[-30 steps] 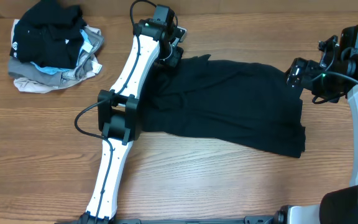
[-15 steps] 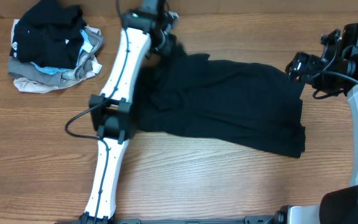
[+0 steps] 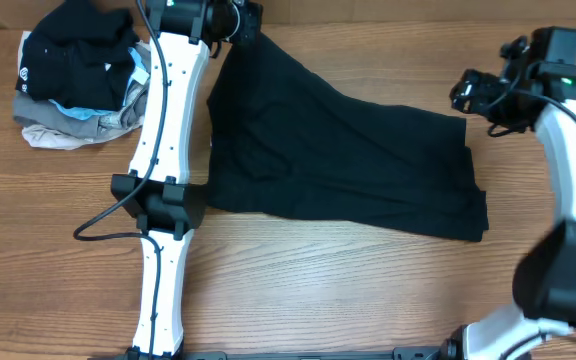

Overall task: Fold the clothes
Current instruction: 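Grasp the T-shirt's upper right corner with the right gripper, then pull the right corner rightward with the right gripper, stretching the shirt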

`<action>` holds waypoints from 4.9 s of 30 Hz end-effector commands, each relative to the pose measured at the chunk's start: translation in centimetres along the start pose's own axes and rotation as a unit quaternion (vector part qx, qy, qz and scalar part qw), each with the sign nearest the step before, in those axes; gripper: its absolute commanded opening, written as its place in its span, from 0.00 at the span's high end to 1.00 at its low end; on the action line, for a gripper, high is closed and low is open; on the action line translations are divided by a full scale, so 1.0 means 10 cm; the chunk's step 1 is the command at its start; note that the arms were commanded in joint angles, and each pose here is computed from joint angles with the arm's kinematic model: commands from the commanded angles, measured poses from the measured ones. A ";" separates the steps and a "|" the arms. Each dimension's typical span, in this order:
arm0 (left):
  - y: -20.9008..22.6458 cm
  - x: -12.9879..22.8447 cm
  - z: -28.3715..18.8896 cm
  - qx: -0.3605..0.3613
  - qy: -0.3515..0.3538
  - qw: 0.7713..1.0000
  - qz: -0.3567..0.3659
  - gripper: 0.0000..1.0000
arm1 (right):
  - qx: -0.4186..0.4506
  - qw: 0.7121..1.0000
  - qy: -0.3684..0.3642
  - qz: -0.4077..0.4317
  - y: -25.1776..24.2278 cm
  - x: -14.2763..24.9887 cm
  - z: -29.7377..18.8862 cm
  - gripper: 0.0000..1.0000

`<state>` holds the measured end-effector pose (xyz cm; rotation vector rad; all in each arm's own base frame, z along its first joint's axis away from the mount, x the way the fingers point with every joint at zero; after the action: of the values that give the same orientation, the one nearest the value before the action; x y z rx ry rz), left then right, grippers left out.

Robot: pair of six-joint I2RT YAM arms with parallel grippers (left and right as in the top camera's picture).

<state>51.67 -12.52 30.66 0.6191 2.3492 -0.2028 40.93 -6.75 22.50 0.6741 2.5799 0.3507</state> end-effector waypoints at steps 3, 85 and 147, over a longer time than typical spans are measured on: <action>-0.01 -0.03 -0.04 -0.005 -0.007 1.000 -0.005 0.96 | 0.022 1.000 0.021 0.004 -0.13 -0.01 0.49 0.05; 0.05 0.59 -0.27 -0.030 0.206 0.974 -0.093 0.96 | 0.118 0.958 0.200 0.171 -0.71 -0.23 -0.56 0.96; -0.67 1.85 0.42 0.004 0.447 0.894 -0.023 0.96 | 0.066 0.978 0.123 0.155 -0.97 0.58 -0.04 0.87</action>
<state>39.58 -12.66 16.59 0.7330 3.2265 0.0013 32.33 -11.95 17.34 1.1614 2.7520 0.3783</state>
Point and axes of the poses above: each gripper's point midway between its finger pads, its own z axis out along the fingers, its own y axis along the line the jaws close on, x = y × z, the point moved 10 cm from there along -z, back along the fingers, and after that the axes turned 12 degrees about z, right-handed, at the moved point
